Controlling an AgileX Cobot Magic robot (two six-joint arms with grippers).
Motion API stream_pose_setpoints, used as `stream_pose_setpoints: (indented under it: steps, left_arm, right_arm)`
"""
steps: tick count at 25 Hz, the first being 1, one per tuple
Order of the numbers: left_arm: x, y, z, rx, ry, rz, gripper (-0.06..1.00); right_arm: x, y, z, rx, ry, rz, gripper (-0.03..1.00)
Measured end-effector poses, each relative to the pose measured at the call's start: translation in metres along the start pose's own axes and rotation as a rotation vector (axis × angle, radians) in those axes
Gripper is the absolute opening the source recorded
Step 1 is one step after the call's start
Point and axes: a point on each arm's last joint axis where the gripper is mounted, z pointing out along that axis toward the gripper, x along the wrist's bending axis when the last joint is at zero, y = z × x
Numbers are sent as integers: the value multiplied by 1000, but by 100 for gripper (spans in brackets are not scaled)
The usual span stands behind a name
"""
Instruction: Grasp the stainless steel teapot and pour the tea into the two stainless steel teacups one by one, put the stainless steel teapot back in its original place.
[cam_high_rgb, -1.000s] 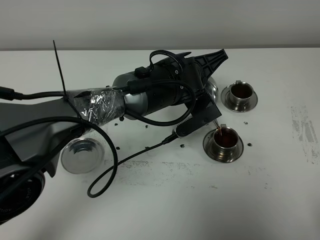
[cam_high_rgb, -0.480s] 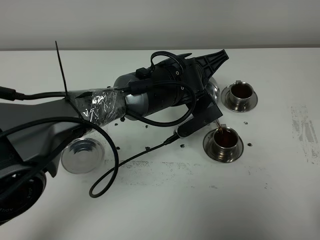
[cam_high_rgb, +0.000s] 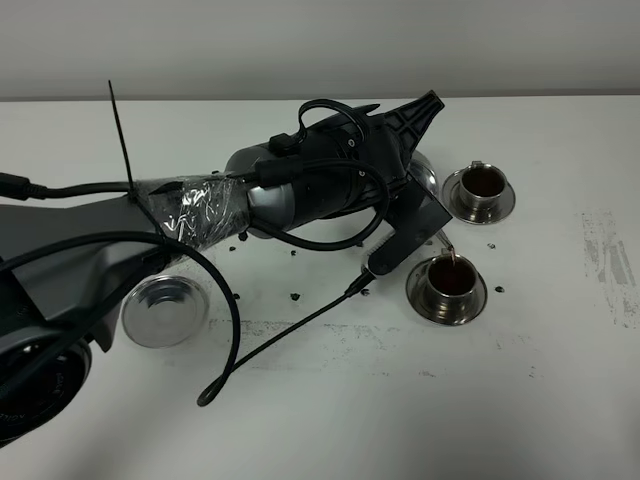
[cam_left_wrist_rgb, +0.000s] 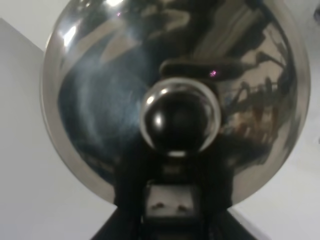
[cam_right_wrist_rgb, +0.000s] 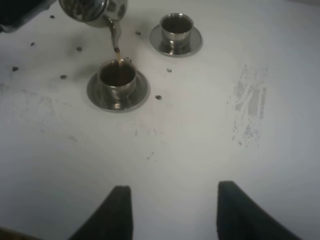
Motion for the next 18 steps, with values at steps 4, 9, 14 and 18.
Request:
stream_pose_setpoints:
  steps: [4, 9, 14, 18]
  left_arm:
    - [-6, -5, 2, -10, -45, -76, 19]
    - [-10, -9, 5, -35, -72, -151, 19]
    - [-11, -10, -1, -82, -97, -252, 19]
    - [-15, -23, -17, -118, -107, -422, 19]
  right_arm:
    - [0, 0, 0, 0, 0, 0, 39]
    - [0, 0, 0, 0, 0, 0, 39]
    - [0, 0, 0, 0, 0, 0, 39]
    - [0, 0, 0, 0, 0, 0, 39]
